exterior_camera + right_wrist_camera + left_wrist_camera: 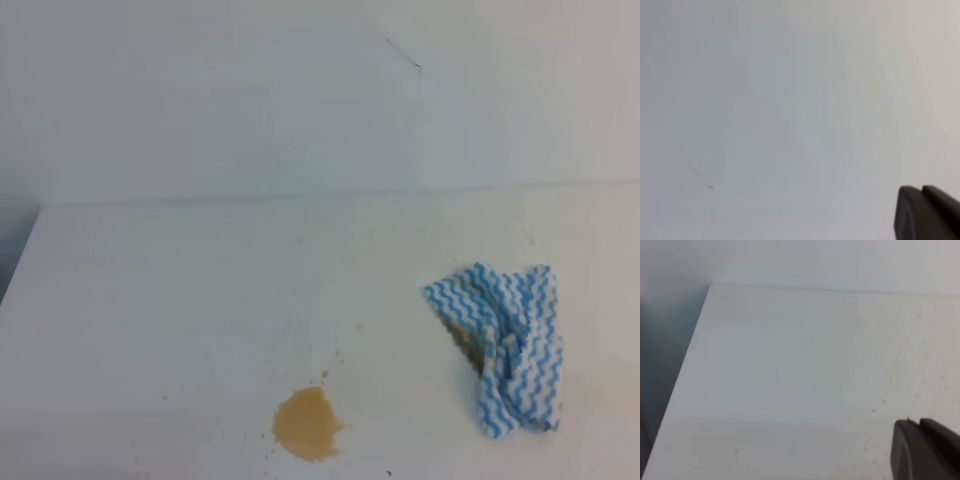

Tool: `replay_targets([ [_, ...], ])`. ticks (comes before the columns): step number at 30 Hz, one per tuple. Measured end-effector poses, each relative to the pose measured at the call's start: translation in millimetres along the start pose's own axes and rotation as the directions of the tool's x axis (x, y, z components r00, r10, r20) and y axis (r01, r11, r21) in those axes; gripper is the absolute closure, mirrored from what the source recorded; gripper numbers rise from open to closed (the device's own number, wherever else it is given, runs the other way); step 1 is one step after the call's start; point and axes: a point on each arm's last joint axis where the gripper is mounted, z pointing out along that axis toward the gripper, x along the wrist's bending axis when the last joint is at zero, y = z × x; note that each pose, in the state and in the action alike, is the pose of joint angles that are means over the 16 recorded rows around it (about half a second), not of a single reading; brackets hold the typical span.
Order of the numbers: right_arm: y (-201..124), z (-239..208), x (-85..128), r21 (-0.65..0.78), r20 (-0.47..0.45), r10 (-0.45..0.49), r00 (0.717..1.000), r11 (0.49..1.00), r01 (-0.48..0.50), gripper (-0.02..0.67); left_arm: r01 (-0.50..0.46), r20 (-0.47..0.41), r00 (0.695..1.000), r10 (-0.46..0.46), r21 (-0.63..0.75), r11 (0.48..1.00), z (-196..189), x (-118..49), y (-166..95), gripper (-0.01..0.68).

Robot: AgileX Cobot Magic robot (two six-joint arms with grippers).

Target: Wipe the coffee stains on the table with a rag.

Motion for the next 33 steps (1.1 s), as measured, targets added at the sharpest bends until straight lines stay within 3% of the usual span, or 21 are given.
replay_targets([
  [9, 24.3, 5.5, -2.4, 0.009, 0.022, 0.1, 0.995, 0.995, -0.1, 0.651, 0.0, 0.0, 1.0, 0.0, 0.0, 1.0, 0.0, 0.0, 0.0, 0.677],
  [15, 61.4, 17.1, -2.3, 0.15, 0.029, 0.121, 0.992, 0.981, -0.124, 0.649, 0.0, 0.0, 1.0, 0.0, 0.0, 1.0, 0.0, 0.0, 0.0, 0.677],
  [20, 101.5, 36.7, -1.0, 0.321, 0.002, 0.064, 0.998, 0.945, -0.061, 0.648, 0.0, 0.0, 1.0, 0.0, 0.0, 1.0, 0.0, 0.0, 0.0, 0.677],
  [27, 126.6, 95.1, 4.1, 0.537, -0.109, 0.003, 0.994, 0.842, 0.056, 0.648, 0.0, 0.0, 1.0, 0.0, 0.0, 1.0, 0.0, 0.0, 0.0, 0.677],
  [33, 90.6, 161.3, 12.9, 0.71, -0.236, 0.054, 0.97, 0.691, 0.134, 0.648, 0.001, 0.0, 1.0, -0.001, 0.0, 1.0, 0.0, 0.0, 0.0, 0.677],
])
